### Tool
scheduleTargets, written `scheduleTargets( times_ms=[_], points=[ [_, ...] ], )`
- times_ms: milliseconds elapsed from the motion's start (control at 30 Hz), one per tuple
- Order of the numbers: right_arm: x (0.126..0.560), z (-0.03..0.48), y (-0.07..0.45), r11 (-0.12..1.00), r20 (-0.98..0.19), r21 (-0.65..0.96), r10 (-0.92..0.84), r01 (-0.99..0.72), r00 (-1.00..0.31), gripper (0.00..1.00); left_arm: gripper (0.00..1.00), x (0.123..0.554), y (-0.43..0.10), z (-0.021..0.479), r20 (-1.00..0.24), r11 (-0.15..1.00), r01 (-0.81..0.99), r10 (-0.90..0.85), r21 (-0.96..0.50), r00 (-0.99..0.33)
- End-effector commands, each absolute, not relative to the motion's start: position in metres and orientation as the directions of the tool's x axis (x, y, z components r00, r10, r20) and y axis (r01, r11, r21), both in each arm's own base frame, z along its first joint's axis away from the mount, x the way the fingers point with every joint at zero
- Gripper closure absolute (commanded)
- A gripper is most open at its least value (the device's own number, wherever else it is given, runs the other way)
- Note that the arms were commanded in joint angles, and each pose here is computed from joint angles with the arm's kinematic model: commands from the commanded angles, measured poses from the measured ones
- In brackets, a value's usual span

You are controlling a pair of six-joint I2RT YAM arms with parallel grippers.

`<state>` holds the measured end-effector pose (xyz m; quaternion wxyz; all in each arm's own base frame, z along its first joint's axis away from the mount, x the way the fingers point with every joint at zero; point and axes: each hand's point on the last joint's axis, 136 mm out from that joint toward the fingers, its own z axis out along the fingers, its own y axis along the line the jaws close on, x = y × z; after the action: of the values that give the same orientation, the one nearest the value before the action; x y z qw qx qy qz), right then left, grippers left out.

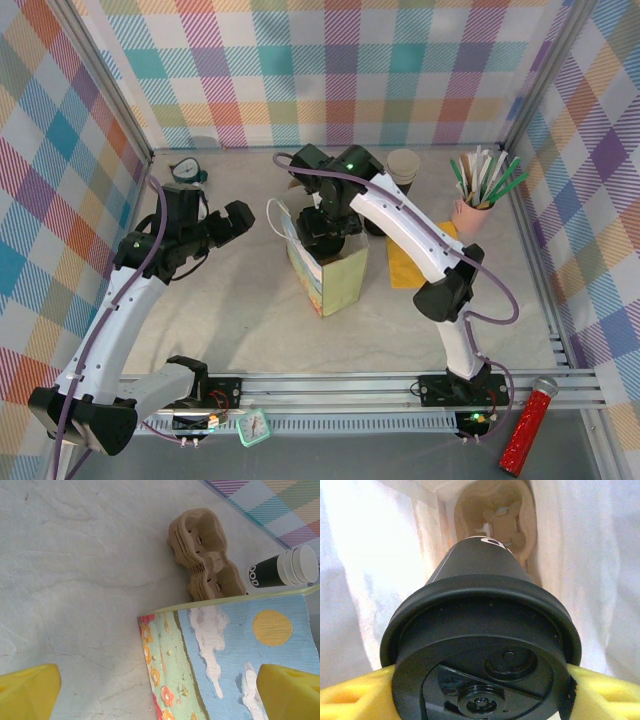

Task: Pack the takeout coffee

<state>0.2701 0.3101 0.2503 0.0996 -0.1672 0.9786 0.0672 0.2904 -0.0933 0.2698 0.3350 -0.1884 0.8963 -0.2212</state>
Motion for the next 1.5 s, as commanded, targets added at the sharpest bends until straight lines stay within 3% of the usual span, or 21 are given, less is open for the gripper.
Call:
scheduleTargets(
  times_ms=[0,200,433,667,900,1300,1467],
  points=[
    [0.252,0.271,0.285,0.944,-0.205,0.064,-0.305,-0.324,-0.93,0.27,0.0,0.291,-0.1,0.301,-0.558,0.812,-0.124,-0.493,-0.57,-0.667],
    [0.253,0.283,0.279,0.946,-0.247,0.066,-0.294,-0.318,-0.923,0.27,0.04,0.29,-0.11,0.338,-0.61,0.803,-0.027,-0.474,-0.596,-0.635],
    [0.254,0.295,0.276,0.946,-0.294,0.082,-0.279,-0.315,-0.914,0.27,0.2,0.294,-0.143,0.391,-0.661,0.733,0.167,-0.46,-0.66,-0.593],
    [0.254,0.306,0.274,0.942,-0.336,0.089,-0.277,-0.323,-0.9,0.27,0.49,0.306,-0.181,0.413,-0.685,0.686,0.294,-0.405,-0.665,-0.605],
    [0.252,0.314,0.272,0.936,-0.359,0.104,-0.28,-0.336,-0.89,0.27,0.84,0.33,-0.217,0.397,-0.612,0.614,0.302,-0.389,-0.73,-0.689],
    [0.255,0.334,0.273,0.922,-0.443,0.134,-0.272,-0.364,-0.854,0.27,0.93,0.343,-0.26,0.37,-0.563,0.613,0.315,-0.262,-0.725,-0.784],
    [0.256,0.339,0.274,0.917,-0.467,0.142,-0.269,-0.372,-0.842,0.27,0.97,0.339,-0.268,0.343,-0.539,0.669,0.294,-0.19,-0.683,-0.821]
  ],
)
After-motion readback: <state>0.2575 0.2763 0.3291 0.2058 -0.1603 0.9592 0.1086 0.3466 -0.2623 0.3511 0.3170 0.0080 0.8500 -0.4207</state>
